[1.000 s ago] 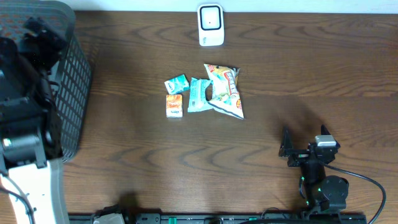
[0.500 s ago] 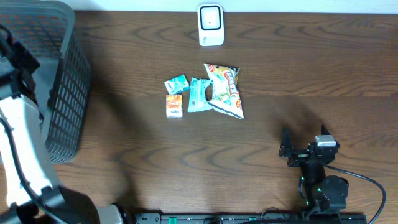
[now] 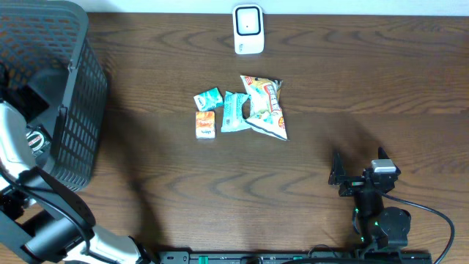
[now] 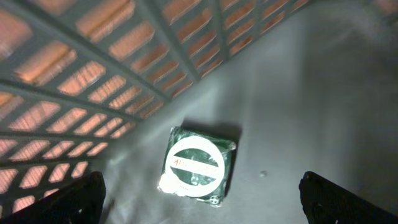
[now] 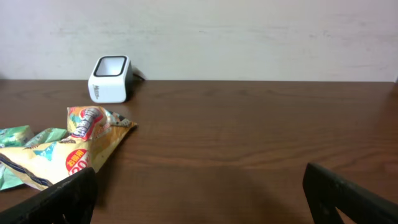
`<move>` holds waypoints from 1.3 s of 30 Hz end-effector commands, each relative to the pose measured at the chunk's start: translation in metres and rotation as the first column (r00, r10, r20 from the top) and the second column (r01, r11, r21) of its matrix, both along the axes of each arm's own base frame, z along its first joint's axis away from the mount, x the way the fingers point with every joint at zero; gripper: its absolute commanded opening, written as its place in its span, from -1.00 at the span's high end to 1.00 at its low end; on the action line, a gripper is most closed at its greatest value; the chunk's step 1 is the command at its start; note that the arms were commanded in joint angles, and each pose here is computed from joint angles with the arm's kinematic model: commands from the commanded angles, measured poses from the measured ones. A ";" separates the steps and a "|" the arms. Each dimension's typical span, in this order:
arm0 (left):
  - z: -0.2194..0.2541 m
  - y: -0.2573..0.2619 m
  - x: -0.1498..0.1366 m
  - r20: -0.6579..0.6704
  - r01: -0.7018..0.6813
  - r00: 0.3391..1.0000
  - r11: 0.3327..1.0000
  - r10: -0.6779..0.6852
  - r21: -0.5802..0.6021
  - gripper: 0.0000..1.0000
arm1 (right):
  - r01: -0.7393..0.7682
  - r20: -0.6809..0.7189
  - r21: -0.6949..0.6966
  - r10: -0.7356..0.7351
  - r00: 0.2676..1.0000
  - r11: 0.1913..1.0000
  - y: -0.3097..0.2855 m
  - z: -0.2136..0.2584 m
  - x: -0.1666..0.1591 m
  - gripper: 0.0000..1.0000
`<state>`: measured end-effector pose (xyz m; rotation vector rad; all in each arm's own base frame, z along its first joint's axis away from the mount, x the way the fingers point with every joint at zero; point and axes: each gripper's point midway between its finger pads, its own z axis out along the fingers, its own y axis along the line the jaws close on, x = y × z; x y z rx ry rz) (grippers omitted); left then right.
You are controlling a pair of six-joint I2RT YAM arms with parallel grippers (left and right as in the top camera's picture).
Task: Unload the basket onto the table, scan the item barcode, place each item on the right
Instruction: 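Reach back into the basket and grasp the green Zam-Buk tin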
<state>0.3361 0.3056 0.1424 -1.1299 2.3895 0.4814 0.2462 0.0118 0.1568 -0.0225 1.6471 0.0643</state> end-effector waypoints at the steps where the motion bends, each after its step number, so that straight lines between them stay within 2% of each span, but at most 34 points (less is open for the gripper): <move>1: -0.025 0.005 -0.011 -0.033 -0.057 0.998 0.996 0.054 -0.071 -0.96 | 0.010 -0.005 0.009 -0.010 1.000 1.000 -0.002 -0.001 0.000 -0.98; 16: -0.103 0.002 -0.022 -0.189 -0.088 0.980 0.979 0.053 -0.183 -0.95 | 0.010 -0.005 0.009 -0.010 1.000 1.000 -0.002 -0.001 0.000 -0.98; 24: -0.113 0.003 -0.014 -0.165 -0.076 0.985 0.977 0.043 -0.198 -0.96 | 0.010 -0.005 0.009 -0.010 1.000 1.000 -0.002 -0.001 0.000 -0.99; 27: -0.114 -0.002 -0.007 -0.128 -0.054 0.992 0.970 0.024 -0.235 -0.66 | 0.010 -0.005 0.009 -0.010 1.000 1.000 -0.002 -0.001 0.000 -0.99; 28: -0.114 -0.004 -0.004 -0.117 -0.047 0.993 0.968 0.018 -0.247 -0.61 | 0.010 -0.005 0.009 -0.010 1.000 1.000 -0.002 -0.001 0.000 -0.98; 36: -0.118 -0.009 -0.006 -0.118 -0.042 0.993 0.963 0.011 -0.266 -0.61 | 0.010 -0.005 0.009 -0.010 1.000 1.000 -0.002 -0.001 0.000 -0.99; 38: -0.119 -0.010 -0.007 -0.122 -0.043 0.993 0.962 0.010 -0.268 -0.54 | 0.010 -0.005 0.009 -0.010 1.000 1.000 -0.002 -0.001 0.000 -0.98; 39: -0.119 -0.010 -0.007 -0.122 -0.043 0.993 0.962 0.010 -0.268 -0.44 | 0.010 -0.005 0.009 -0.010 1.000 1.000 -0.002 -0.001 0.000 -0.99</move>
